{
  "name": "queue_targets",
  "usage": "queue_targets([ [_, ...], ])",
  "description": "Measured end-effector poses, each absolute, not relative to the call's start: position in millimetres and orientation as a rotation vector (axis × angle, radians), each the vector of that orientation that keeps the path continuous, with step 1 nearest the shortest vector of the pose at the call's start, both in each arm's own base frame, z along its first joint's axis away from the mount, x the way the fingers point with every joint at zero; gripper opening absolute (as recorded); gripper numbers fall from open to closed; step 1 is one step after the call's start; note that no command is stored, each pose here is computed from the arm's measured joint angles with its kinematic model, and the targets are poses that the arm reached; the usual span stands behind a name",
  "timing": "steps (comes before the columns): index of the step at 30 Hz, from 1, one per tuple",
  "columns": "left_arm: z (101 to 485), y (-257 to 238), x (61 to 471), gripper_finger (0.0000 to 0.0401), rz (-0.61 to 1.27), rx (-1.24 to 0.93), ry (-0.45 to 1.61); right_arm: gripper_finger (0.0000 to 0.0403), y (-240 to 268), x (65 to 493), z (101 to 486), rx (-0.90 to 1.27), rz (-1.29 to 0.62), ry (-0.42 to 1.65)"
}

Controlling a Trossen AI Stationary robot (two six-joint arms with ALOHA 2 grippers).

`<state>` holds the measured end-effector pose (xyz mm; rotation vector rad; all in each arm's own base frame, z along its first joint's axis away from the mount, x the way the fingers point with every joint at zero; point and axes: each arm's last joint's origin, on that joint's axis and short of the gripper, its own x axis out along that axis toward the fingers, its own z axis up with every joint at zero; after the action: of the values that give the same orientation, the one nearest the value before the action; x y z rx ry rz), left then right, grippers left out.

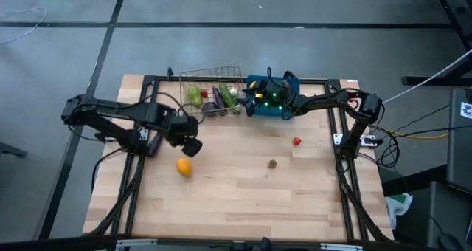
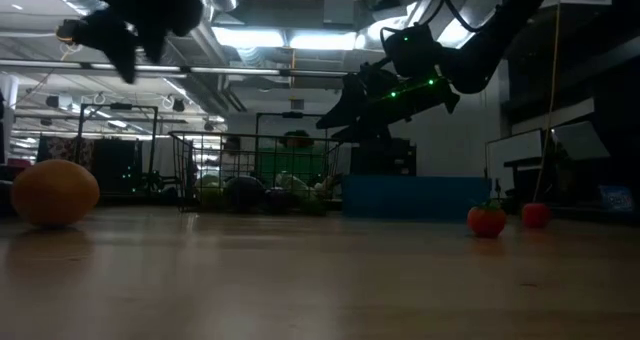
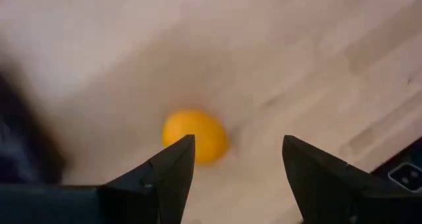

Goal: Sort produce into baskets
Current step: Put the lemon into the blue bin

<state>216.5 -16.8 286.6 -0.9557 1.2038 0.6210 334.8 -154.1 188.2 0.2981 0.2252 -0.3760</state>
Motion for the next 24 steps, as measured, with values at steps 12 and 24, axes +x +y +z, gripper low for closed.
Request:
queue_targets([
  [12,286,-50,209,0.0224,0.674,-1.060,1.241,0.0285,-154,335,188,0.298,-0.375,0.225],
  [24,270,-56,219,0.0224,0.703,-1.128,1.413,0.0285,-154,335,188,0.298,-0.375,0.225],
])
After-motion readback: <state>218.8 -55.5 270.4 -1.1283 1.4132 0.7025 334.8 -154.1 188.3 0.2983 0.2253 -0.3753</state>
